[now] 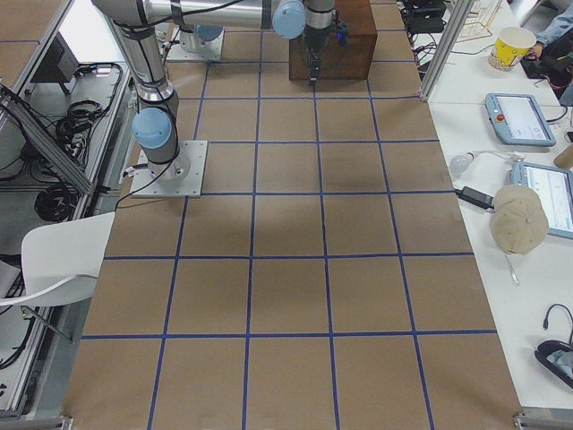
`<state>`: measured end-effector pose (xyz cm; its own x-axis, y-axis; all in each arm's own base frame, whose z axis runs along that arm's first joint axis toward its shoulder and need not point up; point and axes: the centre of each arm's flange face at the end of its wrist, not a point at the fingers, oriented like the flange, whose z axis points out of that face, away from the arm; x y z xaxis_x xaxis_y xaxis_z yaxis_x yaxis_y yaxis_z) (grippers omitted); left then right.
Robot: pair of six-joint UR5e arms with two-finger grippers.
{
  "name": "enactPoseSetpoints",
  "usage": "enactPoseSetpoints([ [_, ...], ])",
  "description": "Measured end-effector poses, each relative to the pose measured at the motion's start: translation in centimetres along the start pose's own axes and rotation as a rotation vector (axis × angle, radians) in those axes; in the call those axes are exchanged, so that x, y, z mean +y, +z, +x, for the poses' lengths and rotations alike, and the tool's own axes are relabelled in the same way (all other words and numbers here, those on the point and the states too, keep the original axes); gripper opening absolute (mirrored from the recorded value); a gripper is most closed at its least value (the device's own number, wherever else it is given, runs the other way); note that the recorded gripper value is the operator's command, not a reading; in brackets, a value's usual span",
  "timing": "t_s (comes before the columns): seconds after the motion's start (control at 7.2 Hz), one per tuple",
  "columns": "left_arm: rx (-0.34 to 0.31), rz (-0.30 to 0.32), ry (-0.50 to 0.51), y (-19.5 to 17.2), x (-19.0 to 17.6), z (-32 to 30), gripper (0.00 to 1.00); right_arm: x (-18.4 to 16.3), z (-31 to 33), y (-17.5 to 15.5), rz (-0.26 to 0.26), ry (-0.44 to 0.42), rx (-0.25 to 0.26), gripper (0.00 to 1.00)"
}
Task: Open drawer and put corn inside
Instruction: 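Release the handle and move the left gripper toward the yellow corn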
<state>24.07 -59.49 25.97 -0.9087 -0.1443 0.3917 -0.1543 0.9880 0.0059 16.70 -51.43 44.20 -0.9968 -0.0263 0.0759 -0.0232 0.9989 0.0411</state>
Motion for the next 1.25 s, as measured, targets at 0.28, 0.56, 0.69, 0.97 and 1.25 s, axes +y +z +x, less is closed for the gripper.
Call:
enactPoseSetpoints([
  [0.28,-0.01,0.006,-0.018,-1.0,0.3,0.6,1.0,0.0,0.0,0.0,0.0,0.0,0.0,1.0],
  [0.56,-0.03,0.021,-0.017,-2.4,0.5,1.3,1.0,0.0,0.0,0.0,0.0,0.0,0.0,1.0],
  [0.69,-0.044,0.038,-0.011,-3.9,0.5,1.8,1.0,0.0,0.0,0.0,0.0,0.0,0.0,1.0],
  [0.97,-0.122,0.058,-0.006,-8.7,-0.3,2.4,1.0,0.0,0.0,0.0,-0.001,0.0,0.0,1.0],
  [1.25,-0.178,0.064,-0.047,-11.2,-0.5,-0.8,1.0,0.0,0.0,0.0,0.0,0.0,0.0,1.0],
])
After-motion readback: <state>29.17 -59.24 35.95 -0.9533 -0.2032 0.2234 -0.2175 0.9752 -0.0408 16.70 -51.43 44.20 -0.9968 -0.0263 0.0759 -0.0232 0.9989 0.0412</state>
